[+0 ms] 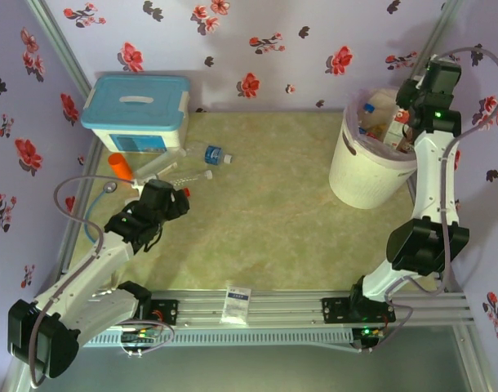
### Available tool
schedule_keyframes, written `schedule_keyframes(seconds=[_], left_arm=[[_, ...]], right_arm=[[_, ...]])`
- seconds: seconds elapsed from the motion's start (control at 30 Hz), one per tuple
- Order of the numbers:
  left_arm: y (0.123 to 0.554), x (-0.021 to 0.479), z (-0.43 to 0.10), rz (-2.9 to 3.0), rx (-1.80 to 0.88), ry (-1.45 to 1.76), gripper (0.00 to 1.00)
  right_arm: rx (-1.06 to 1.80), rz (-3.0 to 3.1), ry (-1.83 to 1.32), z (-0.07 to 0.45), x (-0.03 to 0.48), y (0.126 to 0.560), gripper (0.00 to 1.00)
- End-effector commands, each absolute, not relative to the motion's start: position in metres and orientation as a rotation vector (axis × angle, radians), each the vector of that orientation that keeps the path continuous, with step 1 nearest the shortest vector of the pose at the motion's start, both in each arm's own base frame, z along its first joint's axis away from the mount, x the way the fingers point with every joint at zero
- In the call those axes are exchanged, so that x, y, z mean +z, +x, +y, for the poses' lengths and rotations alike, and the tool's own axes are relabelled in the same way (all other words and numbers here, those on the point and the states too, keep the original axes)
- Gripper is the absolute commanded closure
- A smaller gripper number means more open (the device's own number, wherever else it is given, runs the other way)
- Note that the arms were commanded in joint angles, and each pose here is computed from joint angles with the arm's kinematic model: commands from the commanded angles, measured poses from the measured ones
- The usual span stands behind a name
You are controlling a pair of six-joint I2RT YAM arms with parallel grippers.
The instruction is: Put the plastic bottles in the bin
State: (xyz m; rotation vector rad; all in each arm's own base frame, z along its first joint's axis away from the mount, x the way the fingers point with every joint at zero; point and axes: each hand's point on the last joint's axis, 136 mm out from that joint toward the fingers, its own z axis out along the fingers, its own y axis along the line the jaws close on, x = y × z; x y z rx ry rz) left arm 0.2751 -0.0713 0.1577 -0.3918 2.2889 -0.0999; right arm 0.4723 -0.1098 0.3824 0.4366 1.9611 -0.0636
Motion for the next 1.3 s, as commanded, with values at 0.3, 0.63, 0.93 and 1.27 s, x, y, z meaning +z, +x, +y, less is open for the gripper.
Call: schedule_keyframes(seconds=[0.3,0.63,0.93,1.27], left_arm=[[0.277,0.147,-0.069,2.287,-0.111,-0.441,0.05],[0.272,0.143,-0.065,2.293,-0.107,-0.446,0.05],[0.272,0.141,-0.064,2.294,-0.109,-0.454,0.04],[0.271,0.14,-0.062,2.303,-0.096,-0.442,0.04]], right_arm=[[0.256,1.786,0.529,-0.084,0.419,0.454,0.73],[0.401,1.862,0.54,-0.068,0.373,0.488,0.72],[0.339,2.059,0.487,-0.05,0.319,0.489,0.69],[0.192,2.07,0.548,-0.066,0.328,0.451,0.23]])
